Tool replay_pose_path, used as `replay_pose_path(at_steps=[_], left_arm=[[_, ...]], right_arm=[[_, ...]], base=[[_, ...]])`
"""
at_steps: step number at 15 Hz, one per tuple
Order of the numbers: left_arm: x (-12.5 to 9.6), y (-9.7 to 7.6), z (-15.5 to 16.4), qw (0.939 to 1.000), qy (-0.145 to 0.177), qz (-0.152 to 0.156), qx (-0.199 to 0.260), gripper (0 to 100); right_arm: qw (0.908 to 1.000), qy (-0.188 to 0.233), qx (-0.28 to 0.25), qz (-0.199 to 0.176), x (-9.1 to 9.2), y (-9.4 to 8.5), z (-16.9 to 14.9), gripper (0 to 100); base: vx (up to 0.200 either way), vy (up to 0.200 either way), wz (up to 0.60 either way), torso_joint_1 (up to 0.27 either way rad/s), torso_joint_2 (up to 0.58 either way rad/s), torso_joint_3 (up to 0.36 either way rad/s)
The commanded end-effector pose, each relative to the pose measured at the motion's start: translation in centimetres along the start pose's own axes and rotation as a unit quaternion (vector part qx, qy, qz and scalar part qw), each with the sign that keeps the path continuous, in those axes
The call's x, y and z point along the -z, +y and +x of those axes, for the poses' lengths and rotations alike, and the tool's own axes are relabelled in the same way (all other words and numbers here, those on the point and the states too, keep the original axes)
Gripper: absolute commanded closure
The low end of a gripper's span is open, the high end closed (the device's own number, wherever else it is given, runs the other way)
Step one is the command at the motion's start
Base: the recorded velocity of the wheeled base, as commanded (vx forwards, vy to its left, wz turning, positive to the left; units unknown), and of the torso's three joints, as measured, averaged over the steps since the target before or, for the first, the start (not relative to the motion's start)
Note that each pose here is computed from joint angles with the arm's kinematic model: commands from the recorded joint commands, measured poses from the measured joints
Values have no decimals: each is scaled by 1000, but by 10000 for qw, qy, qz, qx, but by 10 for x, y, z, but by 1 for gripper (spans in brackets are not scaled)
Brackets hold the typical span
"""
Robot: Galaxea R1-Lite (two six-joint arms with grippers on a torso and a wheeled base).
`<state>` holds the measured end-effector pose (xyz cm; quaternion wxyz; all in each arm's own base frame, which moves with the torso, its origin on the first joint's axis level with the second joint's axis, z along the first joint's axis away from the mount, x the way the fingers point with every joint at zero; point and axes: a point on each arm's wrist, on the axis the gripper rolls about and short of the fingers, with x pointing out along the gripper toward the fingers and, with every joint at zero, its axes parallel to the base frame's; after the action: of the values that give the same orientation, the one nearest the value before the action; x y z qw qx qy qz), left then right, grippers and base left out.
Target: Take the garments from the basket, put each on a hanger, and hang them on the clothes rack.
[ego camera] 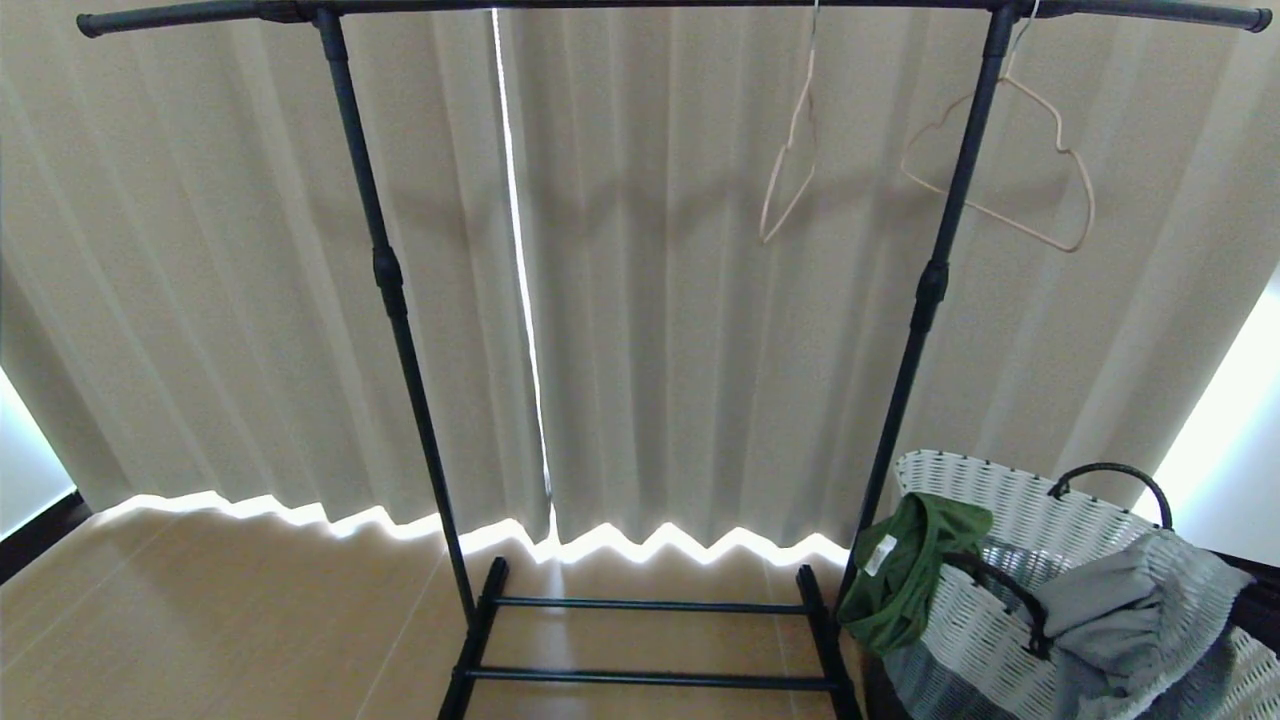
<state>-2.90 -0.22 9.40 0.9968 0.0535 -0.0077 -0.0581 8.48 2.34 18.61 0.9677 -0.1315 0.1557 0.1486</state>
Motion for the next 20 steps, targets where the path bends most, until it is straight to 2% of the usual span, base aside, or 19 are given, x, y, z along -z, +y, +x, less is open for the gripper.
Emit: replay_pose_path(at_steps=[1, 2, 3, 4, 5, 6, 8, 10, 11, 12, 13, 14, 15, 16, 17, 18, 20], left_arm=[[-45, 5, -1, 9987, -381, 264, 211, 0], [-69, 8, 4, 9986, -373, 277, 258, 0], [-103, 13, 21, 9987, -183, 276, 383, 0], [-111, 14, 26, 9985, -145, 270, 450, 0], [-137, 17, 50, 9975, 42, 223, 668, 0], [-158, 19, 87, 9949, 359, 124, 937, 0], [-162, 6, 129, 9863, 566, 15, 1549, 0], [-156, -23, 164, 9722, 816, 104, 2191, 0], [-152, -45, 179, 9652, 925, 190, 2437, 0], [-149, -62, 189, 9609, 971, 175, 2586, 0], [-146, -100, 204, 9519, 973, 12, 2907, 0], [-145, -129, 208, 9428, 1046, -55, 3165, 0], [-143, -153, 207, 9319, 1148, -51, 3439, 0], [-142, -162, 207, 9270, 1208, -73, 3551, 0], [-135, -193, 212, 9145, 1443, -228, 3772, 0], [-134, -198, 213, 9126, 1480, -281, 3802, 0], [-128, -234, 219, 9049, 1697, -488, 3873, 0]], right_arm=[[9985, -347, -421, 87, -14, 3, -4, 100], [9977, -469, -460, 146, -21, 2, -6, 100], [9969, -636, -444, 160, -32, 0, -8, 100], [9966, -674, -437, 160, -35, -1, -8, 100], [9955, -835, -422, 161, -46, -3, -11, 100], [9942, -940, -497, 176, -58, -5, -8, 100], [9922, -1016, -618, 377, -70, -7, -4, 100], [9893, -1129, -840, 389, -84, -5, 0, 100], [9875, -1184, -968, 378, -91, -3, 2, 100], [9865, -1204, -1037, 406, -96, -1, 3, 100], [9841, -1248, -1176, 470, -103, 2, 7, 100], [9822, -1322, -1244, 484, -108, 3, 6, 100], [9811, -1372, -1282, 474, -110, 3, 4, 100], [9807, -1387, -1289, 481, -110, 3, 3, 100], [9786, -1409, -1377, 593, -111, 5, 2, 100], [9779, -1411, -1405, 640, -111, 5, 2, 100], [9696, -1506, -1736, 843, -122, 12, 0, 100]], base=[[0, 0, 0, 0, 0, 0], [0, 0, 0, 0, 0, 0], [0, 0, 0, 0, 0, 0], [0, 0, 0, 0, 0, 0], [0, 0, 0, 0, 0, 0], [0, 0, 0, 0, 0, 0], [0, 0, 0, 0, 0, 0], [0, 0, 0, 0, 0, 0], [0, 0, 0, 0, 0, 0], [0, 0, 0, 0, 0, 0], [0, 0, 0, 0, 0, 0], [0, 0, 0, 0, 0, 0], [0, 0, 0, 0, 0, 0], [0, 0, 0, 0, 0, 0], [0, 0, 0, 0, 0, 0], [0, 0, 0, 0, 0, 0], [0, 0, 0, 0, 0, 0]])
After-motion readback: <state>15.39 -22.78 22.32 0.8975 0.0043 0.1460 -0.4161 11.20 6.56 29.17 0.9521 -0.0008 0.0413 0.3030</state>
